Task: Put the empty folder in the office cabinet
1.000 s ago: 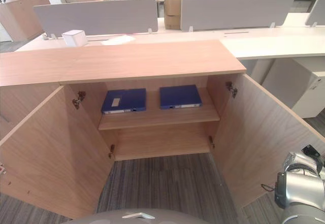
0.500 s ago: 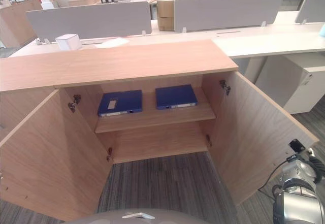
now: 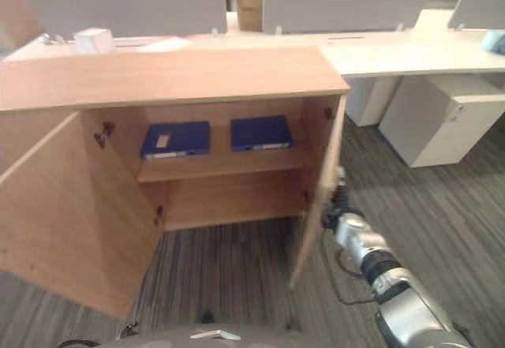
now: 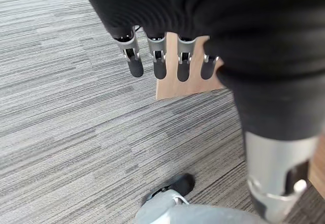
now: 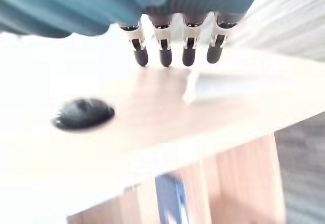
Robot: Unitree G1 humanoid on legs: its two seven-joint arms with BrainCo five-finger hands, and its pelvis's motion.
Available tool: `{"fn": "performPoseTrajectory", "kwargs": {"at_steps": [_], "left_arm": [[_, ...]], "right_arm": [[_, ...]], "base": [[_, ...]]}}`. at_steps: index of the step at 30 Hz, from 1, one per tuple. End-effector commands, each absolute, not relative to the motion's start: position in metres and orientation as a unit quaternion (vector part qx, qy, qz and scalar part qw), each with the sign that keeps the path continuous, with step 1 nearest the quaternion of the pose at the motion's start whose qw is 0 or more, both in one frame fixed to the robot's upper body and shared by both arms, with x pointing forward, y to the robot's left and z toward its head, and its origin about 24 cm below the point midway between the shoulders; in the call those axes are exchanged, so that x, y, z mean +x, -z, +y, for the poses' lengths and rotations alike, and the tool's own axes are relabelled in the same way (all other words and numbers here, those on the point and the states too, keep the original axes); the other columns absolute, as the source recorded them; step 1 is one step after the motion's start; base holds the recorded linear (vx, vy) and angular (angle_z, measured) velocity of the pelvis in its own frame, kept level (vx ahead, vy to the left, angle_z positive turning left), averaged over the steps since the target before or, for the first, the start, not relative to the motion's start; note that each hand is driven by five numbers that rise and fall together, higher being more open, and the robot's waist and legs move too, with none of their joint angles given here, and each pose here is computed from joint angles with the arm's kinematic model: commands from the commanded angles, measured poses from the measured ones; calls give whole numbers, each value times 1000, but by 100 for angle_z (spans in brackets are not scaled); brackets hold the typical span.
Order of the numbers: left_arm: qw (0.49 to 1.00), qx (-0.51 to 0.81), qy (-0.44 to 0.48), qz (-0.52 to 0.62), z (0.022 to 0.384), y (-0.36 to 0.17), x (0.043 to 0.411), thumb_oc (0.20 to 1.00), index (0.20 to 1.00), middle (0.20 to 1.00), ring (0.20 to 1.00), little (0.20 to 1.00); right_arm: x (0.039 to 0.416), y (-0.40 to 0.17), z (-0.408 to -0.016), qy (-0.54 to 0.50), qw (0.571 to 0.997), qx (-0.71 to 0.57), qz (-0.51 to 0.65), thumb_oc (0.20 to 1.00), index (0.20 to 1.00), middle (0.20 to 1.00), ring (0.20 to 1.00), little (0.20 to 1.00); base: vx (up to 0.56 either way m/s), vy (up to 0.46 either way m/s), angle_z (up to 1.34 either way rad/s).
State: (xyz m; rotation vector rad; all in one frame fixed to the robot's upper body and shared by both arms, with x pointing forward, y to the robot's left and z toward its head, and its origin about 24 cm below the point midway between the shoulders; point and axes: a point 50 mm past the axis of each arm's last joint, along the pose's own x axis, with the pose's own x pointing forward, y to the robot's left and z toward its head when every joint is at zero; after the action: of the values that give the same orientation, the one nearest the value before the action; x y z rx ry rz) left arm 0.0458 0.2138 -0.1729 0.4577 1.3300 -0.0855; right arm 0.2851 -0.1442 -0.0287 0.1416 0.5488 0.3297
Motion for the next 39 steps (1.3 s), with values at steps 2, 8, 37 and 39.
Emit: {"fn": "performPoseTrajectory", "kwargs": {"at_steps": [2, 8, 37, 39], "left_arm": [[762, 255, 61, 593, 228, 169, 56, 1000, 1000, 1000, 1000, 1000], [765, 266, 60, 583, 230, 167, 58, 1000, 1000, 1000, 1000, 1000], [696, 252, -538, 404, 491, -16, 28, 1000, 1000, 1000, 1000, 1000], [704, 253, -537, 389, 491, -19, 38, 1000, 1000, 1000, 1000, 1000]], "right_arm": [[280, -51, -23, -519, 842, 82, 125, 1000, 1000, 1000, 1000, 1000], [261, -54, -18, -553, 822, 85, 107, 1000, 1000, 1000, 1000, 1000], [17, 135, -329, 329, 651, -8, 684, 1000, 1000, 1000, 1000, 1000], [7, 136, -326, 331, 641, 4, 693, 1000, 1000, 1000, 1000, 1000]], "base": [[9, -7, 31], [23, -3, 97], [10, 33, 21], [10, 408, 10]]}}
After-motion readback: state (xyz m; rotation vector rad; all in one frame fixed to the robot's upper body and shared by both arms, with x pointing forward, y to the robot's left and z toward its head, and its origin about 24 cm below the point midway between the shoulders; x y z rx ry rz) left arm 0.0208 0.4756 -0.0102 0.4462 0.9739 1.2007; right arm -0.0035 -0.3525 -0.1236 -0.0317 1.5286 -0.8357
